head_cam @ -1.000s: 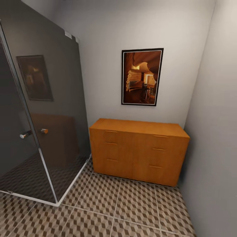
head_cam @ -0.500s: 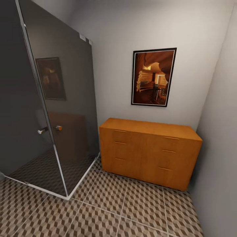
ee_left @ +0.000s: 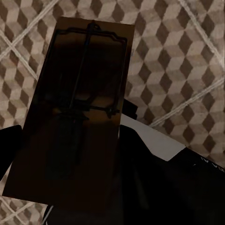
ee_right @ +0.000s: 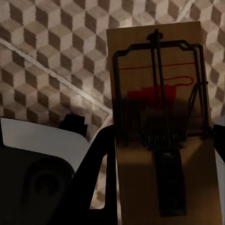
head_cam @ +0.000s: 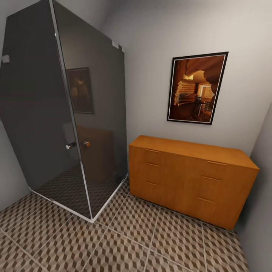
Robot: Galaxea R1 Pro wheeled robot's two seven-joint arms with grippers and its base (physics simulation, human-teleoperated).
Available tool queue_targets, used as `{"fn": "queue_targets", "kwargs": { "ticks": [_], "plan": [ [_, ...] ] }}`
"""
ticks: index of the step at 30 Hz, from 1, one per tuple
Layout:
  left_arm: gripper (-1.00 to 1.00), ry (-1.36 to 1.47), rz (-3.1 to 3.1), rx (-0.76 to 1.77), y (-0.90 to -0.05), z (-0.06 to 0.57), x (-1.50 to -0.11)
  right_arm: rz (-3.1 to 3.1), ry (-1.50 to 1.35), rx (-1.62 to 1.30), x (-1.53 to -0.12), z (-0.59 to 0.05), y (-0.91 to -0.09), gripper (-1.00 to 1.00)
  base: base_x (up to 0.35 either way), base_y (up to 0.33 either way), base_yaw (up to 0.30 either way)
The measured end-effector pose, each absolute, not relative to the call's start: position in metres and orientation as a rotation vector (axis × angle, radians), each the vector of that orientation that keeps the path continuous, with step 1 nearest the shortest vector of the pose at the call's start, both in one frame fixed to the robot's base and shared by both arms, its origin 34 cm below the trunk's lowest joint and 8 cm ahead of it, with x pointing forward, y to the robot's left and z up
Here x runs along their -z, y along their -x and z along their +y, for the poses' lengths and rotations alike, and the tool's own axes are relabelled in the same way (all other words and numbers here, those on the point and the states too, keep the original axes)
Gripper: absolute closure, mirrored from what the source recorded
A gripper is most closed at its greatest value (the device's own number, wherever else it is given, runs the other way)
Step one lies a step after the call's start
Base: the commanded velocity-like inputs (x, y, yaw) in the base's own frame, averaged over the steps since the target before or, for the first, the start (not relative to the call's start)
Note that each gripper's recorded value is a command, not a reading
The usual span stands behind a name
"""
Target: Take the four mousetraps from the cabinet in the bathroom and place them on the bathroom floor. Make sure all four end up on the same floor surface, and ensure that at least two of them are either under or directly next to the same bathroom sink.
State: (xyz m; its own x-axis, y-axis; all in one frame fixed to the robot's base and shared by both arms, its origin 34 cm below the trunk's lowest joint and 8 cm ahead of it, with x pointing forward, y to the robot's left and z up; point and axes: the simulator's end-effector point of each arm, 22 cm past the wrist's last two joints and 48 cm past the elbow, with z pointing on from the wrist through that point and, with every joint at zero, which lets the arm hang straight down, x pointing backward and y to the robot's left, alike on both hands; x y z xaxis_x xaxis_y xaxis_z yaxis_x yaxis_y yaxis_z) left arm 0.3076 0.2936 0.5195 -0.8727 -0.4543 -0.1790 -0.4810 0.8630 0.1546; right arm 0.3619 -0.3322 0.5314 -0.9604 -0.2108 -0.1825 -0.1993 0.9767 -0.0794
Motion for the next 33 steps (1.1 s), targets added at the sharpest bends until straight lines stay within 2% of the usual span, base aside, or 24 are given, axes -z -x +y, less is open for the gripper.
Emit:
{"fn": "queue_targets", "kwargs": {
  "ticks": [4, 8, 11, 33],
  "plan": [
    [1.00, 0.718, 2.885, -0.267, -0.314, 0.302, -0.520, 2.938, 0.307, 0.091, -0.530, -0.333, -0.357, 1.00, 0.000, 0.000, 0.270],
    [1.00, 0.676, 2.840, 0.018, -0.337, 0.304, -0.520, 2.938, 0.307, 0.091, -0.530, -0.334, -0.356, 1.00, 0.000, 0.000, 0.270],
    [1.00, 0.662, 2.802, 0.128, -0.347, 0.324, -0.527, 2.938, 0.307, 0.092, -0.530, -0.334, -0.356, 1.00, 0.000, 0.000, 0.270],
    [1.00, 0.569, 2.803, 0.133, -0.328, 0.331, -0.524, 2.935, 0.308, 0.091, -0.530, -0.334, -0.356, 1.00, 0.000, 0.000, 0.270]
  ]
}}
